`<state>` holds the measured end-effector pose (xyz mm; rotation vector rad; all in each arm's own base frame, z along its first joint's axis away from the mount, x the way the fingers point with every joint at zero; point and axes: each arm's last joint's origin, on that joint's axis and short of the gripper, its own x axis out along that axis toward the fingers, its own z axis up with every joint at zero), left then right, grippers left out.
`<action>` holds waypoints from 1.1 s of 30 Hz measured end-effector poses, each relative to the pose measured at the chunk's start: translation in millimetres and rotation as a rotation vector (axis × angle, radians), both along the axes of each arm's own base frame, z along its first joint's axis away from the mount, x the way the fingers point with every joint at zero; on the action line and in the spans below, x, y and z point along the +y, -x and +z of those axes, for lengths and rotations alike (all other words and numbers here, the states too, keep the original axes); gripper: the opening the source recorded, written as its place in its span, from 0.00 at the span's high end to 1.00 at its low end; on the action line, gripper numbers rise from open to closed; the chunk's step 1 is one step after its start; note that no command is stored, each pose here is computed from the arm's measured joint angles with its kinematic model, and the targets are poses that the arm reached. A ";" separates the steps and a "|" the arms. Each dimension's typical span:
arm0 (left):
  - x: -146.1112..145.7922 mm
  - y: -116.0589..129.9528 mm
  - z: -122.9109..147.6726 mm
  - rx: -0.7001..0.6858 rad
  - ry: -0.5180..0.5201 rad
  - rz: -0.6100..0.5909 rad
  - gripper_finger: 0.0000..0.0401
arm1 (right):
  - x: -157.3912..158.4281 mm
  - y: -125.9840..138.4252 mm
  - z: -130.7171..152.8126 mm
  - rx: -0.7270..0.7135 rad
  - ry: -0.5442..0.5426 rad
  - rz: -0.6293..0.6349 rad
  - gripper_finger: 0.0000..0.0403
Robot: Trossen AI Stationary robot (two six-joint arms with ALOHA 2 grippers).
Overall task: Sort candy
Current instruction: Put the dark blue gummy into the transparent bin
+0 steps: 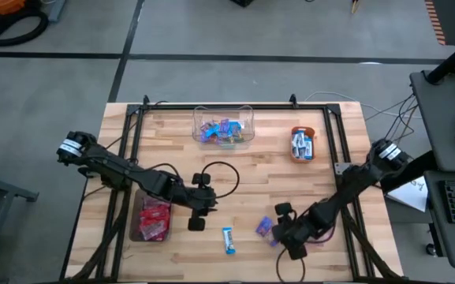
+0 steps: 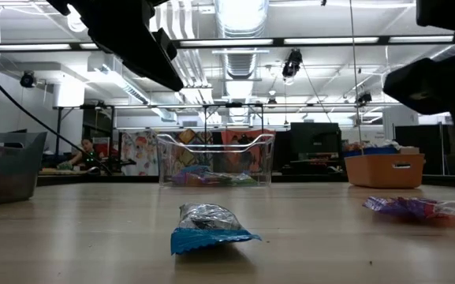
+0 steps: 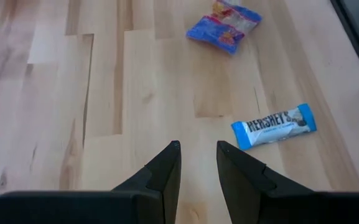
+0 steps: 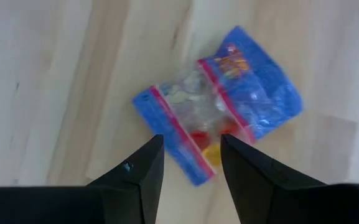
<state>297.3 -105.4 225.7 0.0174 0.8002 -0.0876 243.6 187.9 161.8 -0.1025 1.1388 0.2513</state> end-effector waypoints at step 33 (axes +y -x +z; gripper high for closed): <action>-18.2 -34.8 -21.1 -0.199 0.059 -0.031 0.78 | 2.1 -34.3 -5.9 -0.145 0.042 0.013 0.98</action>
